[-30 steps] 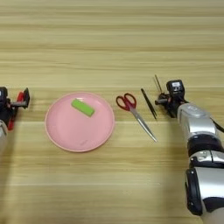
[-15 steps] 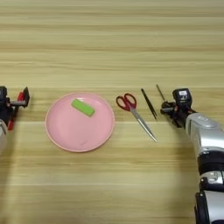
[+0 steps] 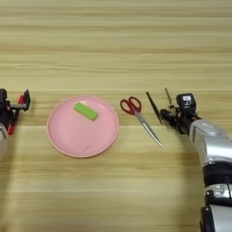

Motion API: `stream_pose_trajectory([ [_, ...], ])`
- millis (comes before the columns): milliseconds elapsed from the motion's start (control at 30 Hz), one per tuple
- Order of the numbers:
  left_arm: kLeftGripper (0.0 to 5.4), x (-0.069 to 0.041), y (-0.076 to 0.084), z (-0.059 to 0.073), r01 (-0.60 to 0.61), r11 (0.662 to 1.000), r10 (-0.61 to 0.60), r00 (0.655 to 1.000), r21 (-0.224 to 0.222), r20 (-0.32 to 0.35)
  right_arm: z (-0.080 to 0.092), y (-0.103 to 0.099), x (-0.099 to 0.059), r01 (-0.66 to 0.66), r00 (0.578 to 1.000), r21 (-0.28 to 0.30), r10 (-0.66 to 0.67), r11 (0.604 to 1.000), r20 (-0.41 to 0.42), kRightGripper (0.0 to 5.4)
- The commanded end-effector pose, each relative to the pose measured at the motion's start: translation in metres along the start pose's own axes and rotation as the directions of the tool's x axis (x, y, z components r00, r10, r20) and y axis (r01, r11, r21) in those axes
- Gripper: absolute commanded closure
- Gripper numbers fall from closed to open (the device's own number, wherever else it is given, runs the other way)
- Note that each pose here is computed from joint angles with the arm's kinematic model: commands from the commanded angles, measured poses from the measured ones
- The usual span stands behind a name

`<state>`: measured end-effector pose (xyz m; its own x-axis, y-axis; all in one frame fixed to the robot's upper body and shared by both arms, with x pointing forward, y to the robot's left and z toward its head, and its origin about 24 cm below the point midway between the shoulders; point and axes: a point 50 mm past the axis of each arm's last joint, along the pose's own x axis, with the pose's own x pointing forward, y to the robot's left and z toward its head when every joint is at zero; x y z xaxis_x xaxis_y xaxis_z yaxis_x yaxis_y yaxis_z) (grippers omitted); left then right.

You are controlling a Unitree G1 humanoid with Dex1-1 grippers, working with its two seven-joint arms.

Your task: Move the objects on the table

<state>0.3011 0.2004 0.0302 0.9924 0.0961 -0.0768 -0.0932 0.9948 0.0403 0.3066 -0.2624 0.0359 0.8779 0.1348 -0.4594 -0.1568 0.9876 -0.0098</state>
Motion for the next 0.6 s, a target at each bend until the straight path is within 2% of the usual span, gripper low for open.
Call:
stream_pose_trajectory([
  [33, 0.00, 0.002, 0.000, 0.003, -0.001, 1.000, 0.001, 1.000, 0.002, 0.007, 0.000, 0.000, -0.001, 0.016, 1.000, 0.002, -0.016, 1.000, 0.006, 2.09],
  [467, 0.00, 0.002, 0.000, 0.002, 0.002, 1.000, -0.002, 1.000, 0.003, 0.005, 0.014, -0.002, 0.000, 0.092, 0.989, -0.021, -0.089, 0.996, 0.121, 0.75],
  [600, 0.00, 0.002, -0.001, 0.002, 0.004, 1.000, -0.004, 1.000, 0.003, 0.004, 0.018, 0.002, 0.001, 0.082, 0.985, -0.012, -0.079, 0.997, 0.156, 0.39],
])
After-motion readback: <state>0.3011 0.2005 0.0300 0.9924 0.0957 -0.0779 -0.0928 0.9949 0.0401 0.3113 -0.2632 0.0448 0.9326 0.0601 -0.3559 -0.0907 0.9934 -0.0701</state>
